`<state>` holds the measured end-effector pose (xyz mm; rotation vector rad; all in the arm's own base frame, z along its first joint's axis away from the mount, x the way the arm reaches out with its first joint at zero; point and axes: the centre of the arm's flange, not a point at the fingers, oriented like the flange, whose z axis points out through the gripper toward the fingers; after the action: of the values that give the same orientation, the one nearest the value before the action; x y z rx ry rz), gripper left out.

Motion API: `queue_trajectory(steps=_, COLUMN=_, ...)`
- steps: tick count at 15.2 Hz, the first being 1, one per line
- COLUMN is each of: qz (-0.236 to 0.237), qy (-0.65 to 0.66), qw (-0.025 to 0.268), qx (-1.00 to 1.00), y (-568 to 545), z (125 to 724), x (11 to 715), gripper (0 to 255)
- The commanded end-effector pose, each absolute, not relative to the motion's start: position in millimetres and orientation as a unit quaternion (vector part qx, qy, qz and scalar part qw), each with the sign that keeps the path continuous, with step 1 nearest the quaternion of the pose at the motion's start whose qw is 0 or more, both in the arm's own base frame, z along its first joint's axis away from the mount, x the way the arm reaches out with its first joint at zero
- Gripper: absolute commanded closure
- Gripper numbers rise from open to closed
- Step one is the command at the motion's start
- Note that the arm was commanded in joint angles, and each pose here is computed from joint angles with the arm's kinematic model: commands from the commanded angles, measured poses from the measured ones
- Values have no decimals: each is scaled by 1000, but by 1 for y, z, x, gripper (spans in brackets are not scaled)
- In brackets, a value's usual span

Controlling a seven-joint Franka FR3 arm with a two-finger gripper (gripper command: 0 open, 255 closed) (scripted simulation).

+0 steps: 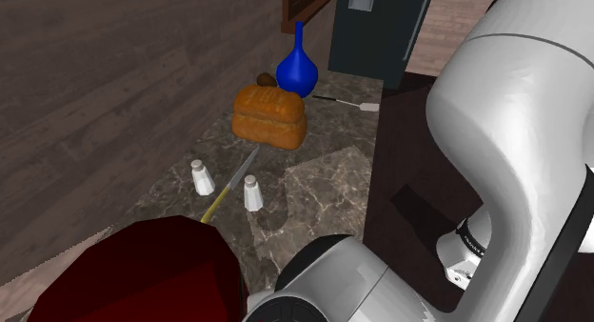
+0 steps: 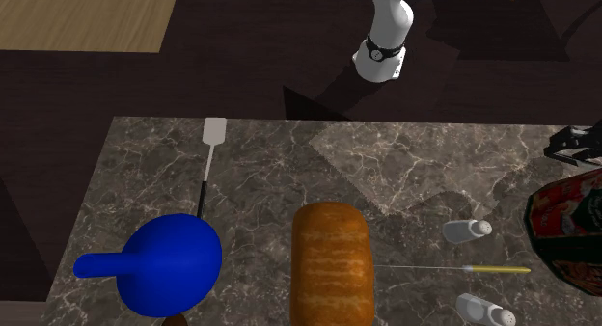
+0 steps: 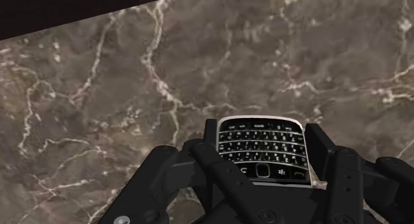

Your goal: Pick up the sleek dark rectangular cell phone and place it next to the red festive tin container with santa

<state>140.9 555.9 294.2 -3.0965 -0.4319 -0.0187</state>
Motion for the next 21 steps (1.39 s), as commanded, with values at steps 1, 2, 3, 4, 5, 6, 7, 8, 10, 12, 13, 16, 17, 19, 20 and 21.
queue_trajectory(steps=1, qz=-4, qy=-138, qw=7, qx=-990, y=555, z=292, x=141, gripper=255)
queue_trajectory(steps=2, qz=-4, qy=-138, qw=7, qx=-990, y=555, z=292, x=141, gripper=255)
queue_trajectory(steps=3, qz=-4, qy=-138, qw=7, qx=-990, y=555, z=292, x=141, gripper=255)
queue_trajectory(steps=4, qz=-4, qy=-138, qw=7, qx=-990, y=555, z=292, x=141, gripper=255)
queue_trajectory(steps=5, qz=-4, qy=-138, qw=7, qx=-990, y=556, z=292, x=141, gripper=0)
queue_trajectory(steps=6, qz=-4, qy=-138, qw=7, qx=-990, y=556, z=292, x=140, gripper=0)
queue_trajectory(steps=7, qz=-4, qy=-138, qw=7, qx=-990, y=556, z=292, x=141, gripper=0)
queue_trajectory(steps=8, qz=-4, qy=-138, qw=7, qx=-990, y=556, z=292, x=140, gripper=0)
queue_trajectory(steps=10, qz=-4, qy=-138, qw=7, qx=-990, y=555, z=292, x=141, gripper=0)
queue_trajectory(steps=12, qz=-4, qy=-138, qw=7, qx=-990, y=555, z=318, x=140, gripper=0)
queue_trajectory(steps=13, qz=-4, qy=-138, qw=7, qx=-990, y=555, z=331, x=140, gripper=0)
queue_trajectory(steps=16, qz=-4, qy=-138, qw=7, qx=-990, y=554, z=342, x=140, gripper=0)
queue_trajectory(steps=17, qz=-4, qy=-138, qw=7, qx=-990, y=554, z=342, x=140, gripper=0)
queue_trajectory(steps=19, qz=-4, qy=-138, qw=7, qx=-990, y=554, z=342, x=140, gripper=0)
queue_trajectory(steps=20, qz=-4, qy=-138, qw=7, qx=-990, y=554, z=342, x=140, gripper=0)
queue_trajectory(steps=21, qz=-4, qy=-138, qw=7, qx=-990, y=554, z=342, x=140, gripper=0)
